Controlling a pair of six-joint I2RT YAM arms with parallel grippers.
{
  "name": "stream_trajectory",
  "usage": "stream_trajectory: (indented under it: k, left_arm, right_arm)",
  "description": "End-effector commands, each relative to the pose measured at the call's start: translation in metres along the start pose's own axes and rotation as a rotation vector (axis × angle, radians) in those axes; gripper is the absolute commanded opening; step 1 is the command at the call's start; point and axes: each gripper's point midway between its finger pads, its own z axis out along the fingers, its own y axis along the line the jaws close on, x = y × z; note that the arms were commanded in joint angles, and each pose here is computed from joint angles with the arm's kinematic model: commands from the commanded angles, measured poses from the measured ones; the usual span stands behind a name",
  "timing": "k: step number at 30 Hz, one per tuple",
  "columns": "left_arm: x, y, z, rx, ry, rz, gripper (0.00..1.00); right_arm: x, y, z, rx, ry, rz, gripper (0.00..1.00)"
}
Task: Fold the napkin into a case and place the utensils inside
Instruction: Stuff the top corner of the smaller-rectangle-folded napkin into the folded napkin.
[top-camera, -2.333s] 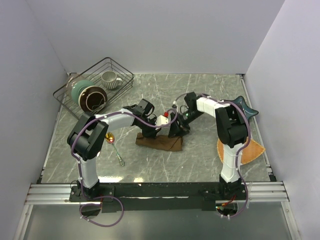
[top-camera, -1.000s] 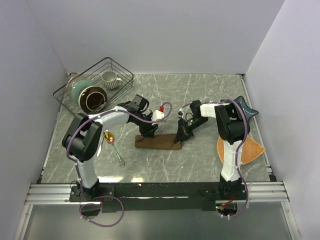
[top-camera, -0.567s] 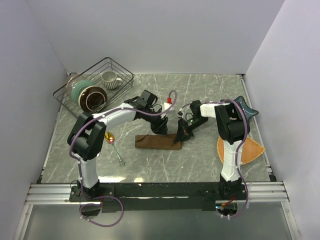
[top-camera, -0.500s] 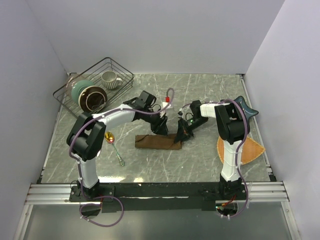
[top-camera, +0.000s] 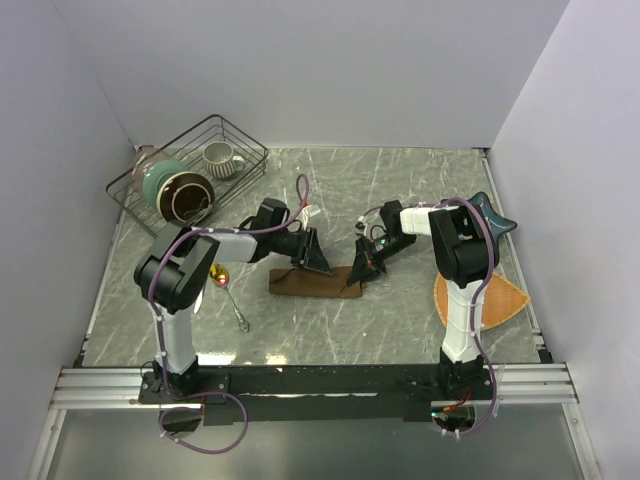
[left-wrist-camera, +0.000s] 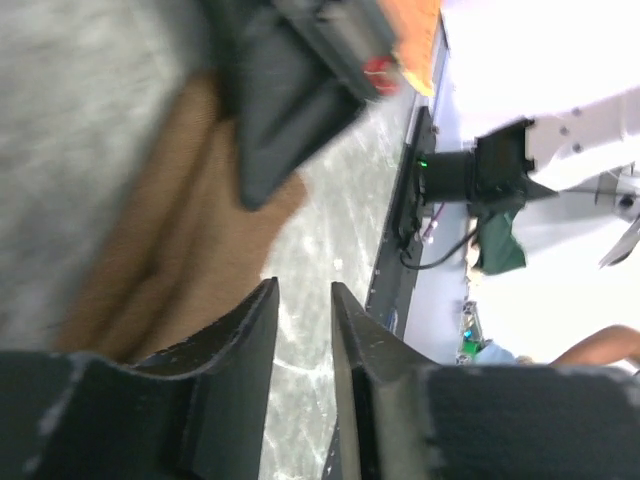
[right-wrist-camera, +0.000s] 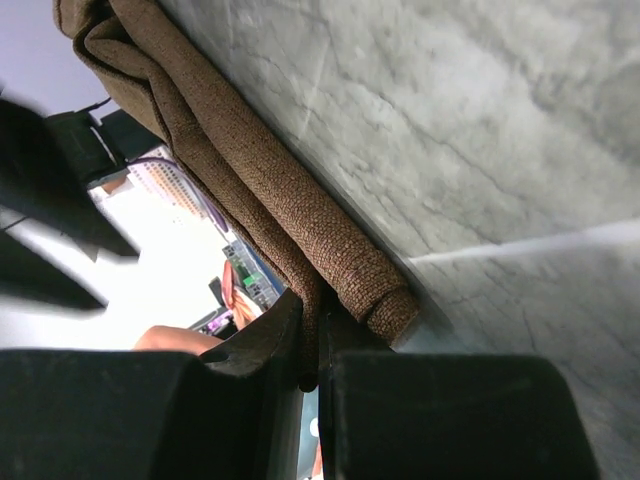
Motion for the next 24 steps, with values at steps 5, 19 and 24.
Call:
stream_trajectory:
  k: [5, 19, 24]
  left_arm:
    - [0.009, 0.059, -0.001, -0.072, 0.007, -0.191, 0.28]
    - [0.019, 0.098, -0.009, -0.180, 0.030, -0.243, 0.17]
    - [0.019, 0.099, -0.008, -0.181, 0.042, -0.237, 0.16]
  right_arm:
    - [0.009, -0.027, 0.009, 0.087, 0.033, 0.136, 0.00]
    - [0.030, 0.023, -0.059, 0.091, 0.055, -0.095, 0.38]
    - [0.019, 0.050, -0.076, 0.053, -0.005, -0.180, 0.46]
